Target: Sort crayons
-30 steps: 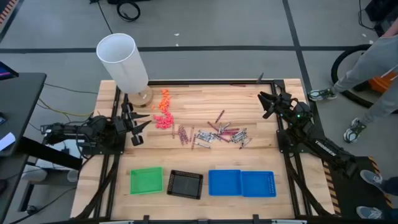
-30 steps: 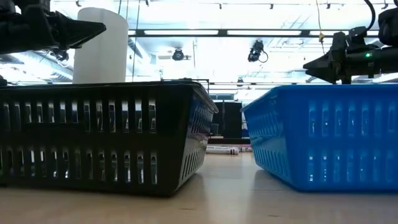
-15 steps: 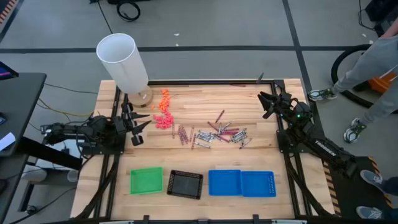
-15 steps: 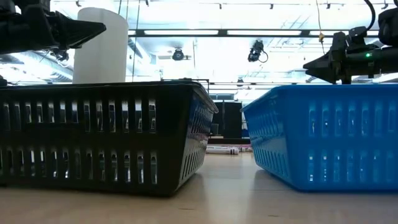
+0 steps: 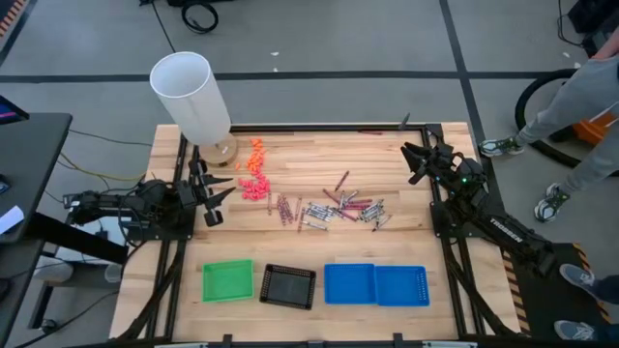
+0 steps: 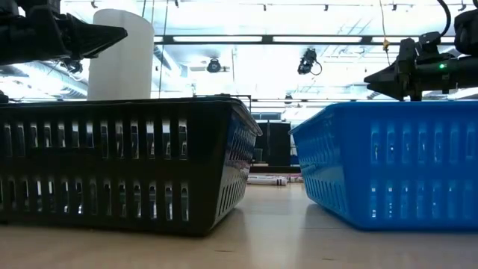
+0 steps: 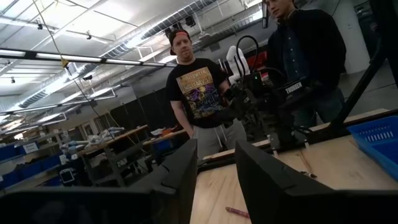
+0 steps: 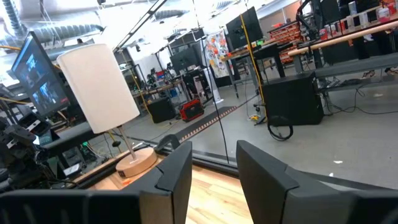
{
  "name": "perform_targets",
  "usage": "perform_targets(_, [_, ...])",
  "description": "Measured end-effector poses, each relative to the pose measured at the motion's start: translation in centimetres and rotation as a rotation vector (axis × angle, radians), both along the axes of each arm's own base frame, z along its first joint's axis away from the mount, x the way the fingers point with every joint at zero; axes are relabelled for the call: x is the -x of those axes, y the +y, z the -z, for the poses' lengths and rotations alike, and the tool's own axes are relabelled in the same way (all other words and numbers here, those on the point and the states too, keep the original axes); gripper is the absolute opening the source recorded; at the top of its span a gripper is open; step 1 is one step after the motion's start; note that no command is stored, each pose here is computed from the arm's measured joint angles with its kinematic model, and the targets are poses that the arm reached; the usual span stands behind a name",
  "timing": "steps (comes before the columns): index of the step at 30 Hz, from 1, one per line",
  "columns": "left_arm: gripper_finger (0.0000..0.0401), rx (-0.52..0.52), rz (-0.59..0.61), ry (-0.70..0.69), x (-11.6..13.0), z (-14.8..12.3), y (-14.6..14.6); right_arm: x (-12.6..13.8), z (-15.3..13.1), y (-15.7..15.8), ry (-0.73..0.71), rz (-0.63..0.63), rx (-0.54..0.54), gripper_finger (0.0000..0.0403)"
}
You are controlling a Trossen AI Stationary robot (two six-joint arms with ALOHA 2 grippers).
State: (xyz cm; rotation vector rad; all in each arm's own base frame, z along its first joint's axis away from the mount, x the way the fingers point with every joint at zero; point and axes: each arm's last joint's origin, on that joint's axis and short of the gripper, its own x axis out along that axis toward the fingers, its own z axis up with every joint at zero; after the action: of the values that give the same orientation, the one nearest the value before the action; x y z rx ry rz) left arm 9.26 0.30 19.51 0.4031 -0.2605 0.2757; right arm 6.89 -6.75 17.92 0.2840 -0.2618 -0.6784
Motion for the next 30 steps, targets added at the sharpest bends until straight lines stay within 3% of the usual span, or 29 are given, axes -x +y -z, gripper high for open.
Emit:
perform_targets(23, [0.0118,0.003,0.001,-0.001,0.00,0.00,0.00,0.00,0.00,0.00,0.000,0.000,0.000,0.0135])
perform_targets(30, [0.0118,0.189,0.064,-0.060,0.06,-0.16,0.00,0.00,0.00,0.00,0.000,0.001,0.000,0.0135])
